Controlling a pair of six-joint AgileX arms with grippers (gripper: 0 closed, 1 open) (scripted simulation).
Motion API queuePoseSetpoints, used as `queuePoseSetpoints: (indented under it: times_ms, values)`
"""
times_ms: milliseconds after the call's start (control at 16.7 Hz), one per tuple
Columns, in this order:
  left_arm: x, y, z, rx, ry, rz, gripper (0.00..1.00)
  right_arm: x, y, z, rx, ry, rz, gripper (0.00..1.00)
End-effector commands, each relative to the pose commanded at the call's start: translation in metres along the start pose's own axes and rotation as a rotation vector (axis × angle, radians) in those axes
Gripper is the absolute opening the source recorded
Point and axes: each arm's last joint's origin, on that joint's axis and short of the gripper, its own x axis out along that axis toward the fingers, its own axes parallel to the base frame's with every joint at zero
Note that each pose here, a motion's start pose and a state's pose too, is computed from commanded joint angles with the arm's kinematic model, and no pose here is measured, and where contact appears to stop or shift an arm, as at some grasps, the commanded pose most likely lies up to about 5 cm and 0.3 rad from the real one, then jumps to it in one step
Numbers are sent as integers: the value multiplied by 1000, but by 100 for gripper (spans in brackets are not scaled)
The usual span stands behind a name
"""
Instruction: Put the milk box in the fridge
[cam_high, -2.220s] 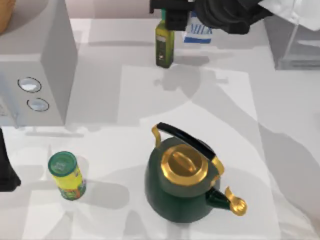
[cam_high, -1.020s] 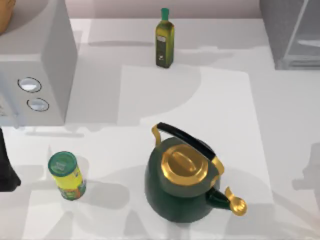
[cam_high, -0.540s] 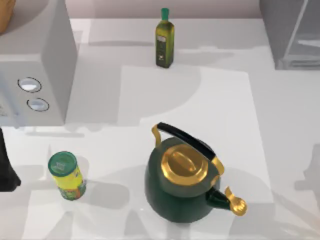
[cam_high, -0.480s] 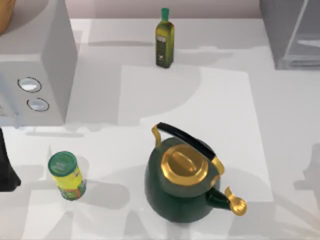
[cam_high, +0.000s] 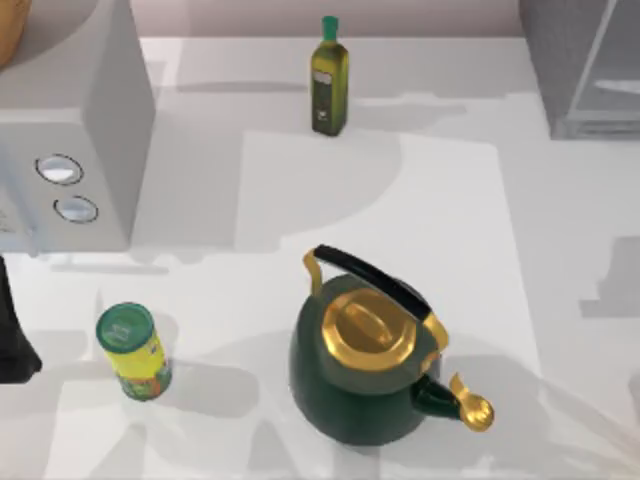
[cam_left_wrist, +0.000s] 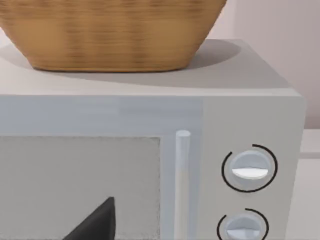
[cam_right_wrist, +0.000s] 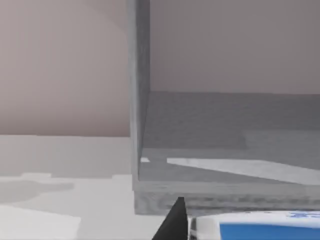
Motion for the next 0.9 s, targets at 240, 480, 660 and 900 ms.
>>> queuePoseSetpoints:
  times_ms: [240,480,660,900]
  values:
    - [0,0,0,0,0,0,100,73,-17,23,20,14,2,0]
    - [0,0,0,0,0,0,100,160,-43,-4,47,44,6,0]
    - [0,0,0,0,0,0,100,207,-64,-39,53,38,4,0]
    - [0,0,0,0,0,0,100,243,-87,-73,33,-18,-5,0]
